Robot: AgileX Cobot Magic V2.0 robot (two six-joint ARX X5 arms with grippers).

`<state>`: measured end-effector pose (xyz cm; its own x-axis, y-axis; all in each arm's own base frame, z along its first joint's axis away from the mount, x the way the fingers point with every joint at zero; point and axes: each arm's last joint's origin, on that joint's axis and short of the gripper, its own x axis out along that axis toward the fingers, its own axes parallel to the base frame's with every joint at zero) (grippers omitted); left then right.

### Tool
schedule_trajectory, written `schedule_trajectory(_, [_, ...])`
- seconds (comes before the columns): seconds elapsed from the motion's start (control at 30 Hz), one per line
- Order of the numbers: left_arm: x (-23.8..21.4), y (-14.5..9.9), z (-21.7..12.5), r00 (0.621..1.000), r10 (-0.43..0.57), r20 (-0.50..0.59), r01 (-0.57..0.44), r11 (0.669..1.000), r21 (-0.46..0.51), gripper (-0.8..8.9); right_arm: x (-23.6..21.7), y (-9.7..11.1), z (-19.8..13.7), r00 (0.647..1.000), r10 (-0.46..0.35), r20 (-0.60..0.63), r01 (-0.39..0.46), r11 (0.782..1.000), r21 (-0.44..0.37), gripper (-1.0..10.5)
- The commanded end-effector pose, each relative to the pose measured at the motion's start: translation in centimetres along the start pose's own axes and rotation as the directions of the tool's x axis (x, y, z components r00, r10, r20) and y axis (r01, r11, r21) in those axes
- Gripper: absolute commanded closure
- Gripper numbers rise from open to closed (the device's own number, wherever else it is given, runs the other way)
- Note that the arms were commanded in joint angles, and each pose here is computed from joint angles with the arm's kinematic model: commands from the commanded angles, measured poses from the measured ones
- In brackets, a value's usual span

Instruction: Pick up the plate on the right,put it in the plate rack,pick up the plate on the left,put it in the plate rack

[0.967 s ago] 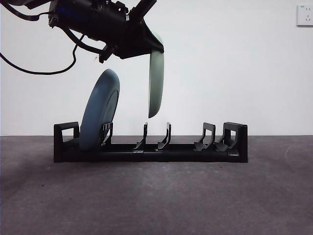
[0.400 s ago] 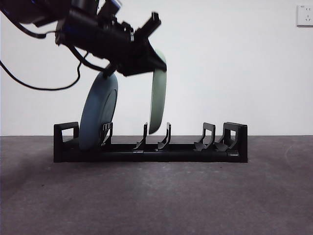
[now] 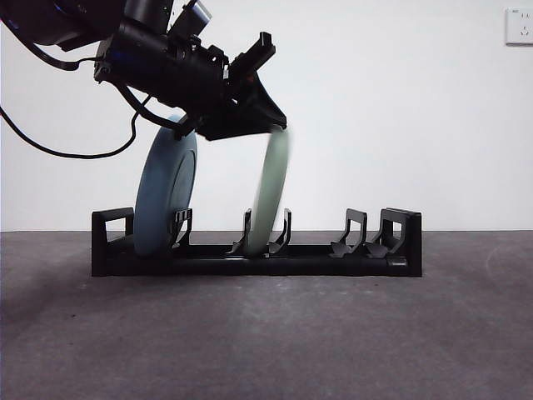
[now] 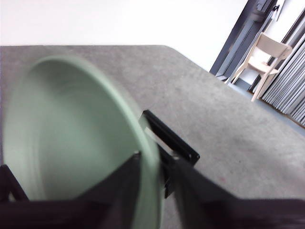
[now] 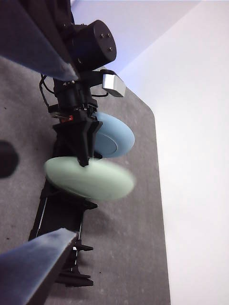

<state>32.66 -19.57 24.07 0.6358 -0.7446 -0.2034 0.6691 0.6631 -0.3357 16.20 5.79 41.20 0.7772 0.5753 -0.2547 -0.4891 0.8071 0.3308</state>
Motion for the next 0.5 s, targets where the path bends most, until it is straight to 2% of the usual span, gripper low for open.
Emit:
schedule_trajectory(0.03, [0.0, -0.1, -0.1, 1.0, -0.001, -0.008, 0.001, 1.0, 0.019, 5.88, 0.0, 0.0, 0.1, 1.0, 0.0, 0.007, 0.0, 1.0, -0.014, 4.2])
schedule_trajectory(0.2, [0.1, -0.4, -0.1, 1.0, -0.01, -0.007, 0.01, 1.0, 0.025, 5.87, 0.3, -0.1, 0.0, 1.0, -0.002, -0.001, 0.002, 1.0, -0.011, 4.2])
schedule_trajectory(0.3, [0.0, -1.1, 0.1, 0.998, -0.061, -0.009, 0.062, 0.997, 0.053, 5.52, 0.7, -0.2, 0.0, 1.0, -0.006, -0.016, 0.006, 1.0, -0.006, 4.2])
schedule_trajectory(0.5, [-1.1, -4.8, 1.7, 0.986, -0.167, 0.031, 0.16, 0.975, 0.155, 5.61, 1.4, -0.6, -0.3, 0.999, -0.015, -0.051, 0.015, 1.0, 0.002, 4.2])
